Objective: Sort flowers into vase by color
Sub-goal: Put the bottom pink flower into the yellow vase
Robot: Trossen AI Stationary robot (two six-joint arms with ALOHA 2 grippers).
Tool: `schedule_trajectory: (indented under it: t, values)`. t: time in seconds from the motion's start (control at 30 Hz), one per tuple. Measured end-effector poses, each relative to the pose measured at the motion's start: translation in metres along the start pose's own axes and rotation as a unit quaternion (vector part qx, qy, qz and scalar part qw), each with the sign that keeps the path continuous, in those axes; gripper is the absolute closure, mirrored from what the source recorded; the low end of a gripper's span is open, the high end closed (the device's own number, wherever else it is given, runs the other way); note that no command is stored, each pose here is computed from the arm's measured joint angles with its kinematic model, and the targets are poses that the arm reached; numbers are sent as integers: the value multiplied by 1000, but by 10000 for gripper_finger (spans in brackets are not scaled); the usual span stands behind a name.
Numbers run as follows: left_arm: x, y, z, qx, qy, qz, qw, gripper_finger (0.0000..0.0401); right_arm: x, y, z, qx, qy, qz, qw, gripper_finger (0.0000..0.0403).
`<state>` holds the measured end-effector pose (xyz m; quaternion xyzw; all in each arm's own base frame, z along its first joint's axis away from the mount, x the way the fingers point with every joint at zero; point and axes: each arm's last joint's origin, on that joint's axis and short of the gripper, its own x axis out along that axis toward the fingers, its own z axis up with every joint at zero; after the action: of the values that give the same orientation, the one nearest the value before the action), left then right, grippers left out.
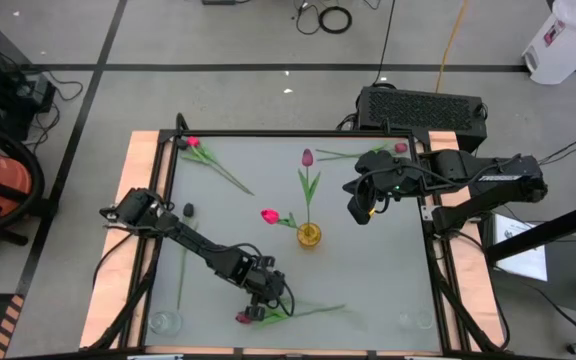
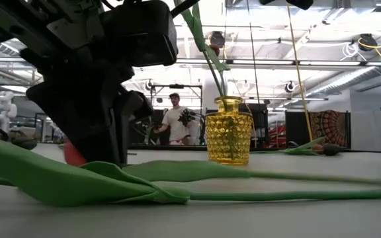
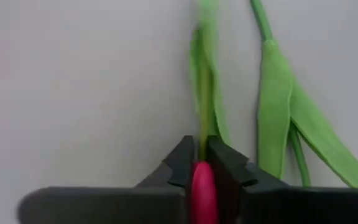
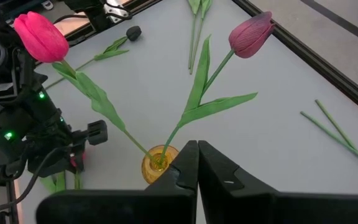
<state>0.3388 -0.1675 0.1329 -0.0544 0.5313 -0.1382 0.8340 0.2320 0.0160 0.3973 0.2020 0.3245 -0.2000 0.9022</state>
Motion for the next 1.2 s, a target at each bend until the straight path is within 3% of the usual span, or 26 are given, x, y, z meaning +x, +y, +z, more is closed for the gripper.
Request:
schedule_trajectory:
  t: [0.1, 0.67, 1.2]
  values:
    - [0, 0, 0, -5, 3, -7, 1000, 389, 0, 0, 0, 0, 0, 0, 1000, 403]
    - [-7, -1, 2, 0, 17, 26, 1000, 390, 0, 0, 0, -1, 0, 0, 1000, 403]
    - [-62, -6, 12, 10, -4, 74, 997, 391, 0, 0, 0, -25, -1, -2, 1000, 403]
